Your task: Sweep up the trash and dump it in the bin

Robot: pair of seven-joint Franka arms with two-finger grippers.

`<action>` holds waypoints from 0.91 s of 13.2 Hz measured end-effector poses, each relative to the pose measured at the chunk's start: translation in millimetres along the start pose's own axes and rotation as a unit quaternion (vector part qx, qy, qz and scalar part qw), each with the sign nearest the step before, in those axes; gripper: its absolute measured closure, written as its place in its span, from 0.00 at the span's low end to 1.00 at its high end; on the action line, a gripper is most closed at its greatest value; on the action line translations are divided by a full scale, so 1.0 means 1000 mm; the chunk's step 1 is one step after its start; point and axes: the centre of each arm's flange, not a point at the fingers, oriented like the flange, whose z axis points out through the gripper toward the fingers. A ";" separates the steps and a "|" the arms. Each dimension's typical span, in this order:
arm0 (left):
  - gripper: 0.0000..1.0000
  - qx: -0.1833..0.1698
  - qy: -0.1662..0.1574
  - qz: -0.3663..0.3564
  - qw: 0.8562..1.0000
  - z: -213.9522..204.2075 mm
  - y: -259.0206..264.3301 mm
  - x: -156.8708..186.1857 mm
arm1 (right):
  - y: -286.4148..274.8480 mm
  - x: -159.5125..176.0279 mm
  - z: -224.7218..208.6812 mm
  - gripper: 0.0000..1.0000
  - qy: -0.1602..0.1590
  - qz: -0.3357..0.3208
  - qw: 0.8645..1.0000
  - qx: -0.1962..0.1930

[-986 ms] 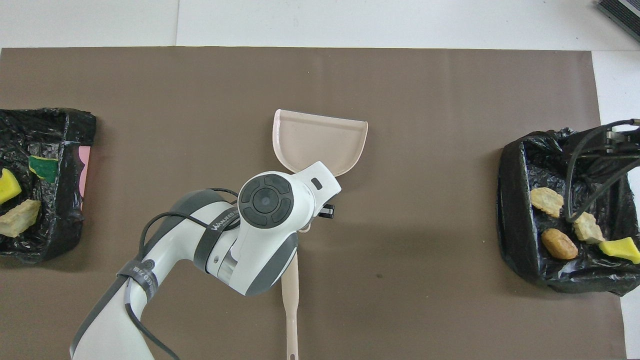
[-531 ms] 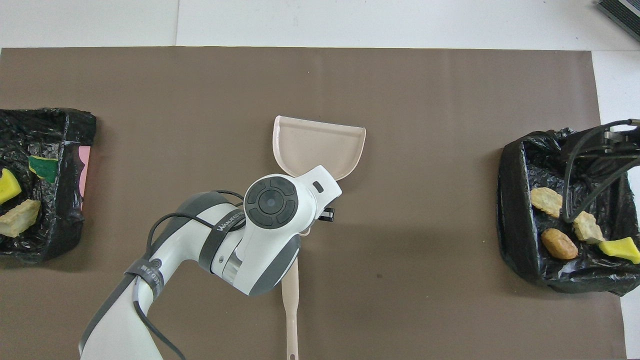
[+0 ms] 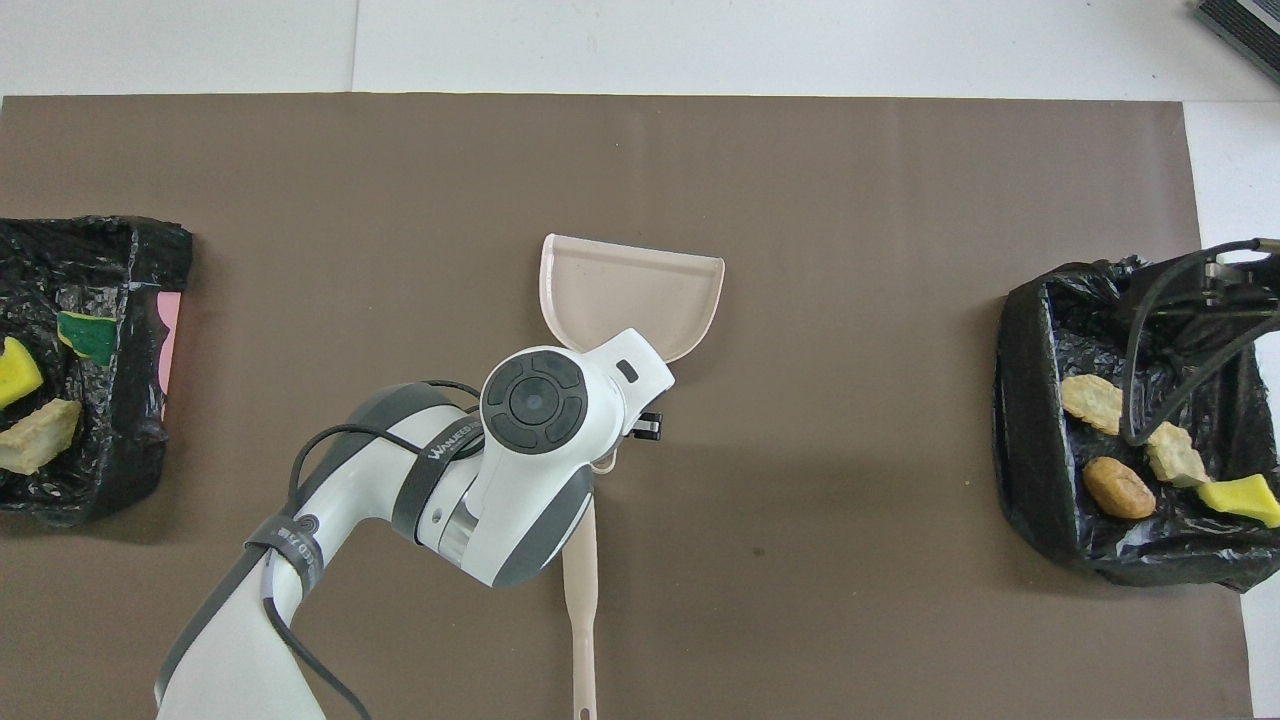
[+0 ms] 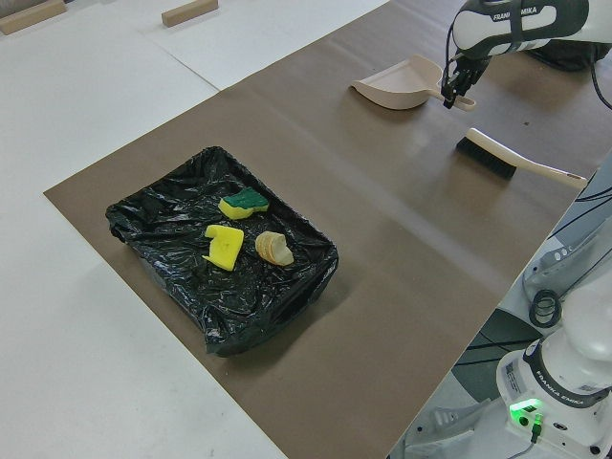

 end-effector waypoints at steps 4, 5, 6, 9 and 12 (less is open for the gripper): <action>0.01 0.000 0.013 -0.047 0.999 -0.020 -0.049 0.025 | 0.000 0.000 0.000 0.00 0.000 0.000 1.000 0.000; 0.00 0.002 0.010 -0.063 0.998 -0.026 -0.069 0.031 | 0.000 0.000 0.000 0.00 0.000 0.000 1.000 0.000; 0.00 0.005 0.005 -0.078 0.997 -0.032 -0.087 0.036 | 0.000 0.000 0.000 0.00 0.000 0.000 1.000 0.000; 0.00 0.009 -0.007 -0.114 0.993 -0.060 -0.151 0.045 | 0.000 0.000 0.000 0.00 0.000 0.000 1.000 0.000; 0.00 0.010 -0.021 -0.115 0.993 -0.090 -0.211 0.045 | 0.000 0.000 0.000 0.00 0.000 0.000 1.000 0.000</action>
